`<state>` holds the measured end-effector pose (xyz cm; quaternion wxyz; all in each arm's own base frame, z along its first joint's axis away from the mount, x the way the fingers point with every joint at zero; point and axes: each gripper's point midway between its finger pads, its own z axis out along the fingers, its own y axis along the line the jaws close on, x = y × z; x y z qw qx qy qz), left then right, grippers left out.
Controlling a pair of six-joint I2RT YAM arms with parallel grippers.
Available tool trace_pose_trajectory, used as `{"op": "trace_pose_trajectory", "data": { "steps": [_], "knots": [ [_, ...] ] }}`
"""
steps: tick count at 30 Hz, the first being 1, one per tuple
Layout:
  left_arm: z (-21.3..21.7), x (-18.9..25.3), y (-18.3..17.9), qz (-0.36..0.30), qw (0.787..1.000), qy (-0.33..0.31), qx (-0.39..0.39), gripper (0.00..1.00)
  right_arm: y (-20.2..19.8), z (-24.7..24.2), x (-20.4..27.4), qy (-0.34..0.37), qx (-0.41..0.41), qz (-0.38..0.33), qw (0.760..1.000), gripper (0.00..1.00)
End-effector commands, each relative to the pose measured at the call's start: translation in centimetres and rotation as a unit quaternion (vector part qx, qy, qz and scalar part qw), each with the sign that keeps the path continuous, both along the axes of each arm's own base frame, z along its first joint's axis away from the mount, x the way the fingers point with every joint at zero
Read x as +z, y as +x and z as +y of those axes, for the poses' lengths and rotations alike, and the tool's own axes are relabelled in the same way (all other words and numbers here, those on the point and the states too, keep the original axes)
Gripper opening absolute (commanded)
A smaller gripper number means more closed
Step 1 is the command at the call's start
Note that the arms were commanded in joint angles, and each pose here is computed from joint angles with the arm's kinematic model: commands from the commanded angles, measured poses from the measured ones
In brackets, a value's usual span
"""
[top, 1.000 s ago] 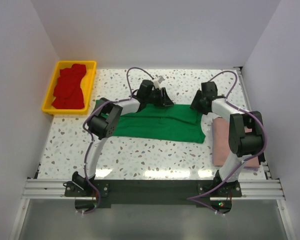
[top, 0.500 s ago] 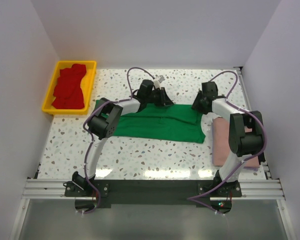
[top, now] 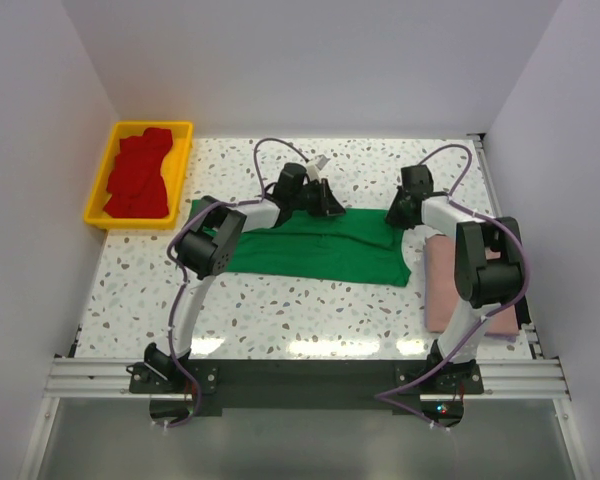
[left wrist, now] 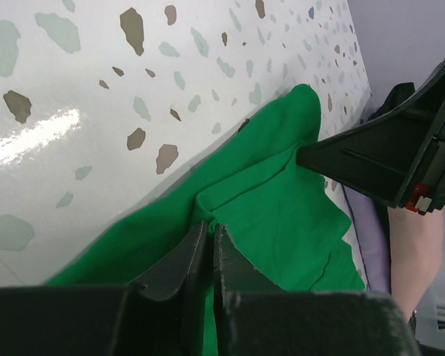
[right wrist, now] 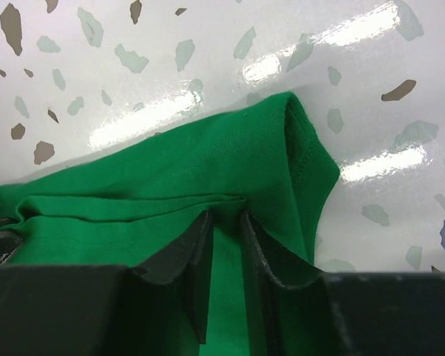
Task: Fold and stack the t-shirts
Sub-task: Fold the tshirt
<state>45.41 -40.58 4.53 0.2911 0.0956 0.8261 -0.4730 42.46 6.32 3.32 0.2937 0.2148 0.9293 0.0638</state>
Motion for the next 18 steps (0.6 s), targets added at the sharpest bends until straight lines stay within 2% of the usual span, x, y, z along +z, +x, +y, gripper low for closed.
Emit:
{"op": "trace_pose_trajectory", "data": {
  "steps": [1,4,7,18],
  "knots": [
    [-0.4,3.6,0.0,-0.035,0.999,-0.028,-0.009,0.03,2.1,0.1,2.0,0.010,-0.005,-0.039,0.999,0.22],
    [-0.4,3.9,-0.2,-0.037,0.999,-0.029,-0.008,0.02,2.0,0.3,2.5,0.012,-0.002,-0.043,0.999,0.09],
    [-0.2,4.3,-0.3,-0.041,0.999,-0.029,-0.009,0.02,1.8,0.4,3.4,0.017,-0.001,-0.052,0.998,0.04],
    [0.4,6.7,-1.4,-0.058,0.998,-0.037,-0.010,0.01,0.0,1.2,7.0,0.046,0.017,-0.084,0.995,0.01]
  ]
}}
